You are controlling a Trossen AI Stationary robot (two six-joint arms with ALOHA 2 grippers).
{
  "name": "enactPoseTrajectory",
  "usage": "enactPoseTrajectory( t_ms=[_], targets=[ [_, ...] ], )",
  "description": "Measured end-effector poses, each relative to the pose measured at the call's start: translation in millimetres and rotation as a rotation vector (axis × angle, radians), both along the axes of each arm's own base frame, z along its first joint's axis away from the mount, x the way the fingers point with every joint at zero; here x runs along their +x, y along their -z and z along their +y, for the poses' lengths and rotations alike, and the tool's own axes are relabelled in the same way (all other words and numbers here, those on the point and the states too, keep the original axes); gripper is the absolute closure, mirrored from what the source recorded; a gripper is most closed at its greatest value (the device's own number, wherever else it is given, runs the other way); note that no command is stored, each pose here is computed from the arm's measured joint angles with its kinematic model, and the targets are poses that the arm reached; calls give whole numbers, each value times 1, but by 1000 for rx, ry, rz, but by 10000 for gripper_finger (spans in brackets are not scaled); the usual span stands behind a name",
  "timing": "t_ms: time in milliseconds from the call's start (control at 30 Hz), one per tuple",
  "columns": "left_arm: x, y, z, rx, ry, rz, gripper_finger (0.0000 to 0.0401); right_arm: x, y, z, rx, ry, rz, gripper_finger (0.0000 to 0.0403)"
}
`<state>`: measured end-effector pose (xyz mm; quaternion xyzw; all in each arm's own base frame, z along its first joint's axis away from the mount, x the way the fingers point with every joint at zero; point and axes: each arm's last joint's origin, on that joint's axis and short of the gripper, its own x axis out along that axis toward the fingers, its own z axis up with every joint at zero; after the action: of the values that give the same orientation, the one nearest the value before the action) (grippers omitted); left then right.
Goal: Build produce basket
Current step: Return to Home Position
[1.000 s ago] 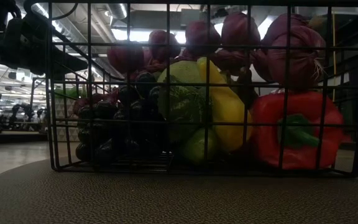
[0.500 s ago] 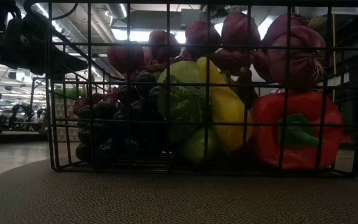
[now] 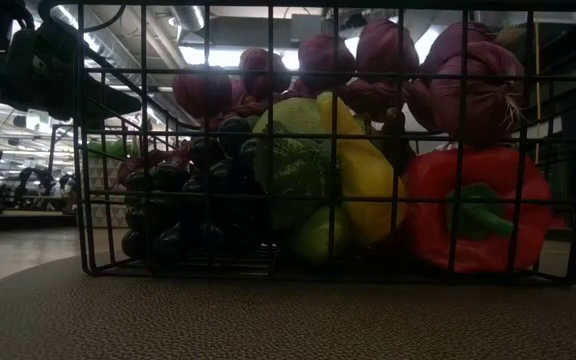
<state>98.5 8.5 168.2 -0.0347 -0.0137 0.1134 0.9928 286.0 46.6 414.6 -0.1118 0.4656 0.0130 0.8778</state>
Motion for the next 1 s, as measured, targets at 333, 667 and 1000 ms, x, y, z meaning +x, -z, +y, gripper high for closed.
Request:
enactPoseTrajectory(
  t_ms=[333,667,1000],
  targets=[
    [0,0,0,0,0,0,382,-49,-34,-9,14,5,-113,214],
    [0,0,0,0,0,0,382,-57,-33,-11,12,11,-77,214],
    [0,0,0,0,0,0,382,-101,-31,-18,66,45,-204,215]
  ],
)
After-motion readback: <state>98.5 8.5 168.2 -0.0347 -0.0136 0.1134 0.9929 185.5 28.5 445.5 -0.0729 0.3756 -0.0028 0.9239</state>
